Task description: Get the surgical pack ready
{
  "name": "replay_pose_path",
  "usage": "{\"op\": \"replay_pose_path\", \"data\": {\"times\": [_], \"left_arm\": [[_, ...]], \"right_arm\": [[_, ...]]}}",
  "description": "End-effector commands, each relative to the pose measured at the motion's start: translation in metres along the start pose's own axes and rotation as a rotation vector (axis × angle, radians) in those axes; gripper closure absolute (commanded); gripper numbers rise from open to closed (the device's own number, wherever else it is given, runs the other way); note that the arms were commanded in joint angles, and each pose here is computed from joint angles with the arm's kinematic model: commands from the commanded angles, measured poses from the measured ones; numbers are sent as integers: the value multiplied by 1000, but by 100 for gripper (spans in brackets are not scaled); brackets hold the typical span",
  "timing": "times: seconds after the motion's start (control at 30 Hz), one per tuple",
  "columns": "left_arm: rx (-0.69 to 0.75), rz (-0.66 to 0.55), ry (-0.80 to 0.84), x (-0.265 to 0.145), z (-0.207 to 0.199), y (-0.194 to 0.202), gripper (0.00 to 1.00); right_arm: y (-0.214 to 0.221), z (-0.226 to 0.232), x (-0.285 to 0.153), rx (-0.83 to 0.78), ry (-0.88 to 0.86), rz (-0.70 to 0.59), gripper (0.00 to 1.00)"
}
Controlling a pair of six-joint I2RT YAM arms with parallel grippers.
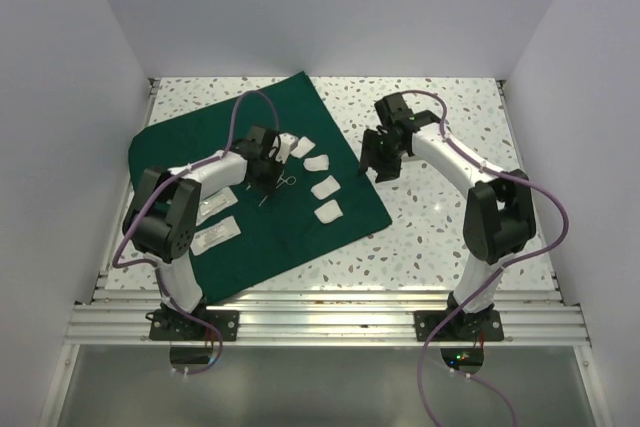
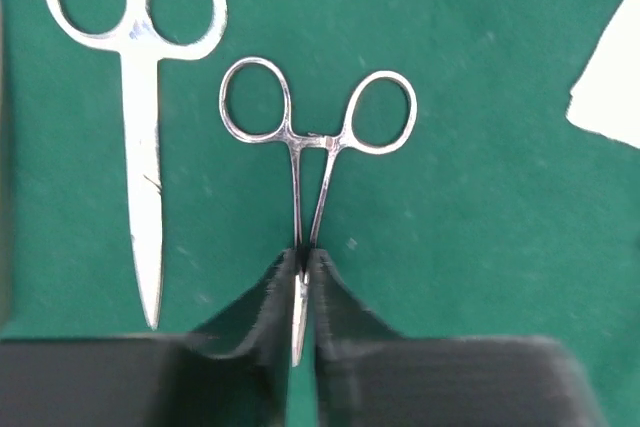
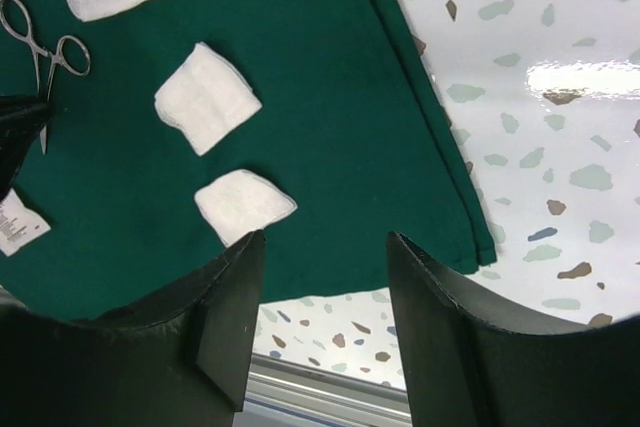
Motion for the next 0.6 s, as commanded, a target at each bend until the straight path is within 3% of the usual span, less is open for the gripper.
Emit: {"op": "replay_pose_path", "data": {"times": [0.0, 0.07, 0.13, 0.3, 0.57], "left_arm": [[-23, -10, 41, -21, -10, -3, 82], [-33, -30, 22, -28, -5, -10, 65], [-43, -54, 1, -33, 3, -21, 60], [-59, -80, -49, -40, 24, -40, 56], [-150, -29, -152, -29, 99, -38, 58]], "right_arm": [[-5, 18, -4, -18, -40, -27, 44], [-3, 19, -4, -22, -41, -23, 44], [-2, 19, -5, -24, -40, -20, 44], [-1, 18, -4, -41, -33, -12, 44], [3, 18, -7, -93, -39, 35, 43]]}}
Point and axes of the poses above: each gripper's point midway between its finger pads, its own x axis out along the fingers, its own z axis along the line the jaws close on, y = z × x, the point moved 3 cm from there along -x, back along the fingers, and after that the axes turned 8 degrees about x, right-handed, at the moved point
